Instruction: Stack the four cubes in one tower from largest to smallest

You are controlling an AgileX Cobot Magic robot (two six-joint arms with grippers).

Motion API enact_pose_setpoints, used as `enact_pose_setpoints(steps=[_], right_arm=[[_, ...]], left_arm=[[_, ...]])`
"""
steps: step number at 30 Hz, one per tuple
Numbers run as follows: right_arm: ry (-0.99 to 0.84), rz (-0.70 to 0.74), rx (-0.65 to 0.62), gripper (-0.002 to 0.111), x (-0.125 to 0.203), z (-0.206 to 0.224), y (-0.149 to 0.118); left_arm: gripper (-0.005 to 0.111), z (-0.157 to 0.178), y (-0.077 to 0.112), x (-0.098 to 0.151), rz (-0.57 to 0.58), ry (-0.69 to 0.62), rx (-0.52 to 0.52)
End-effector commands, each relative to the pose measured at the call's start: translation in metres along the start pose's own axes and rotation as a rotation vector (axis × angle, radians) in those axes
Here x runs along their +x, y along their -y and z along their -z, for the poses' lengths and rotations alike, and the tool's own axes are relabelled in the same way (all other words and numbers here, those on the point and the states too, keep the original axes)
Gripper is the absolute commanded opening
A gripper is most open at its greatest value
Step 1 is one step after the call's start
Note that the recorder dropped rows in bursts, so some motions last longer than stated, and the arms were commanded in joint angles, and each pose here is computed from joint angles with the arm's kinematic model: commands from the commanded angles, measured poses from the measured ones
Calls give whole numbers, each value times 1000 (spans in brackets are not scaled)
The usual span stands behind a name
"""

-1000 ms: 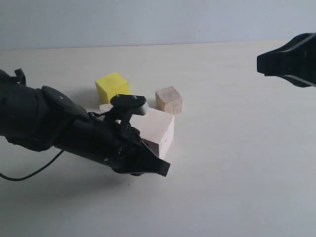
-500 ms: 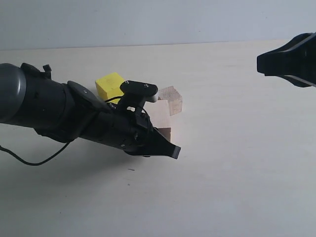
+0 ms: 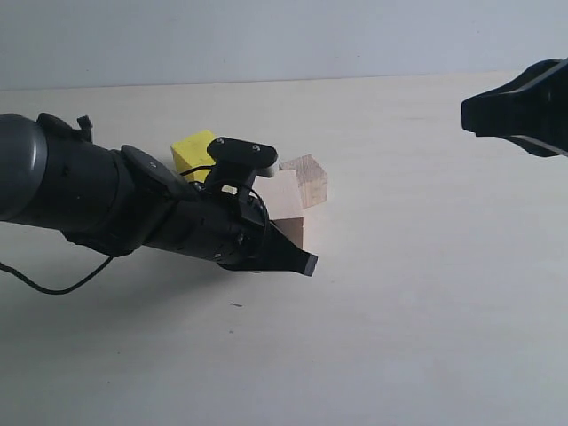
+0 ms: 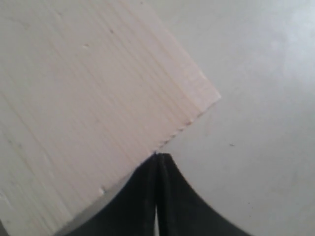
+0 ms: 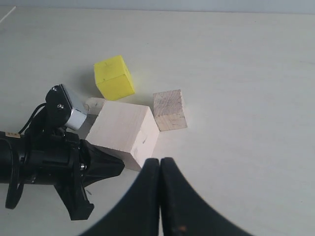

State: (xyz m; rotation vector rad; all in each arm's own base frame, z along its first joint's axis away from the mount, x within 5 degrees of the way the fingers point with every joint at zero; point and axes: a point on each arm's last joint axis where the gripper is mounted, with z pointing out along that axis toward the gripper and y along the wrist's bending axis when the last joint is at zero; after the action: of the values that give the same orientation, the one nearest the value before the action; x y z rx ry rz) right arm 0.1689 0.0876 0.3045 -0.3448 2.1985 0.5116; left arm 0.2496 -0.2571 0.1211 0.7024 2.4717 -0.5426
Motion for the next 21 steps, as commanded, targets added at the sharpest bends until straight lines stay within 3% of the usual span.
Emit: enact_pose_setpoints(steps=[1,21], right_arm=[[15,9,0,0,-3,1,-1],[15,8,-1,0,-3,1,-1]], left_arm=[[0,0,1,-3,-5,12,-9],[0,0,-5,-4,-32,18,-32]])
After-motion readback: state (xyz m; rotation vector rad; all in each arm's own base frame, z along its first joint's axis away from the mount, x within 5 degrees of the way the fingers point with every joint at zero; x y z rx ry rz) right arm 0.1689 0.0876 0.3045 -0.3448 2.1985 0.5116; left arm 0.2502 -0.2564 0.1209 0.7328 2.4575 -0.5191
